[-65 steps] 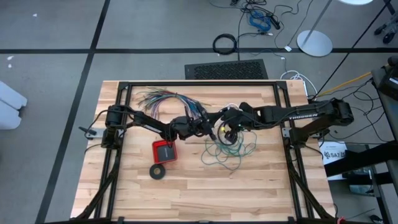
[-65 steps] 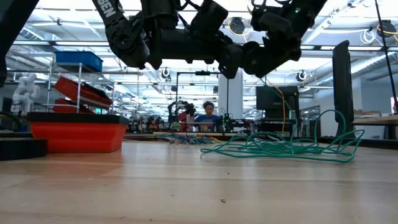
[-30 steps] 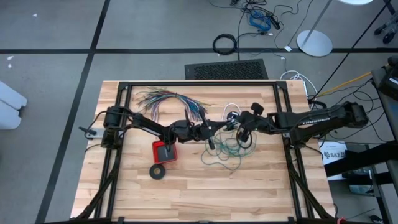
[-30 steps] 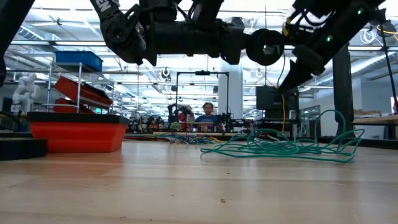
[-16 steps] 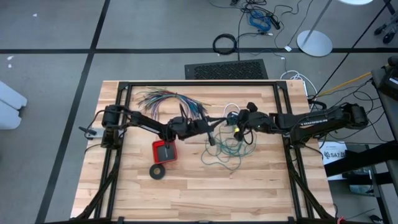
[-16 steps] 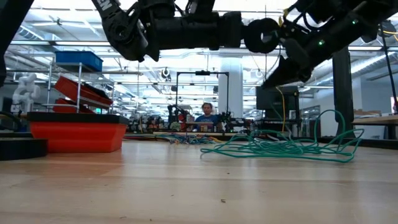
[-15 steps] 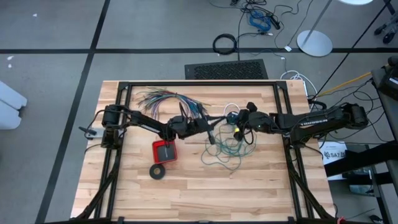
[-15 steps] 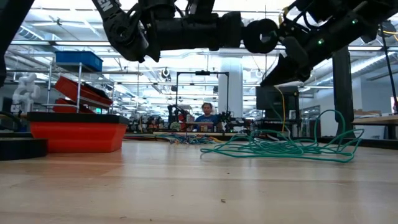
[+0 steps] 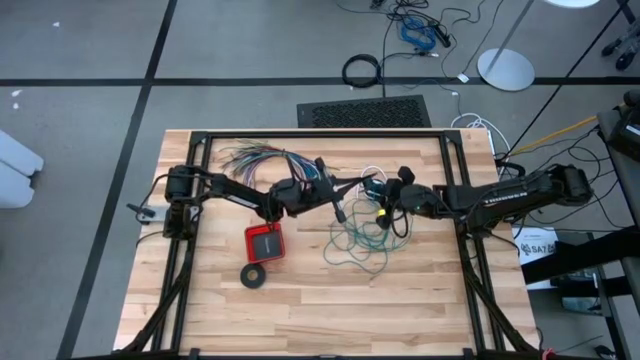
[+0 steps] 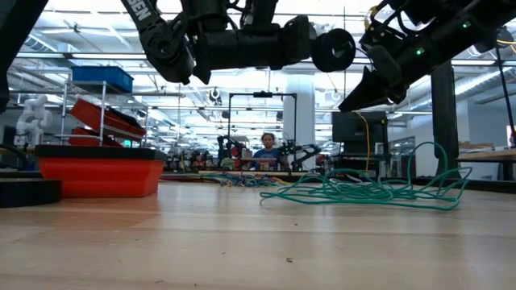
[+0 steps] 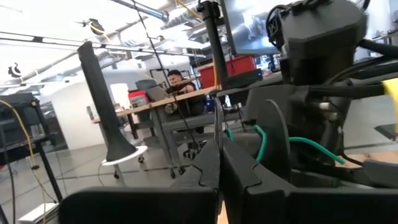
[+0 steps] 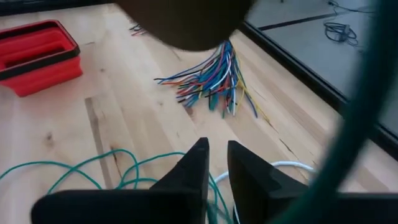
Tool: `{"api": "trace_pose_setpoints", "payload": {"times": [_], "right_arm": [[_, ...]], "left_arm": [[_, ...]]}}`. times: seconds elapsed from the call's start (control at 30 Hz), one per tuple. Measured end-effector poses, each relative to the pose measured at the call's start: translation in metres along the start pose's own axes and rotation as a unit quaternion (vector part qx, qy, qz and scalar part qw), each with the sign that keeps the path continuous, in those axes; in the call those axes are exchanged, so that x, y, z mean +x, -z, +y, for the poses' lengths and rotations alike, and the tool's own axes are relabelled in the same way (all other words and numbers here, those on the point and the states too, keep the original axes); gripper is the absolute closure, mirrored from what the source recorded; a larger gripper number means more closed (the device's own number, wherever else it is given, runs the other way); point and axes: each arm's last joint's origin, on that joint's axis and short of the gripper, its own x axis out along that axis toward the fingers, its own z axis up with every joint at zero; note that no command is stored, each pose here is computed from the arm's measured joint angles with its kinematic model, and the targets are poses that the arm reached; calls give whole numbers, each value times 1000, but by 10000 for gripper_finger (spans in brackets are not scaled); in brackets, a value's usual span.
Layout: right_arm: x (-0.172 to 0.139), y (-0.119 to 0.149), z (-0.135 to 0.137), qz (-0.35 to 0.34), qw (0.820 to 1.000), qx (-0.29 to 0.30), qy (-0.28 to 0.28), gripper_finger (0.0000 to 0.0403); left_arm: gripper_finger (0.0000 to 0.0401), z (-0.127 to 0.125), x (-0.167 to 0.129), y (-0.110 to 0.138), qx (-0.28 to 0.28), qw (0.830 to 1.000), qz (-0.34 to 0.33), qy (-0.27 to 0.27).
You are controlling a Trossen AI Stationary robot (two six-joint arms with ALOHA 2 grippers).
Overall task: Coil cords
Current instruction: Coil the green wire onto the spool
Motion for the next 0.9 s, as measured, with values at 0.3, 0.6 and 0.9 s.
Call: {"api": "trace_pose_setpoints", "payload": {"times": [0.3, 0.6, 0.9], "right_arm": [[-18, 1, 0, 8, 1000, -8, -1, 348], [-52, 4, -5, -5, 1000, -8, 28, 348], [-53, 8, -5, 9, 999, -23, 34, 346]], "left_arm": [[401, 1, 0, 2, 3, 1000, 6, 0], [401, 1, 0, 2, 1, 1000, 6, 0], [401, 1, 0, 2, 1, 1000, 5, 0]]}}
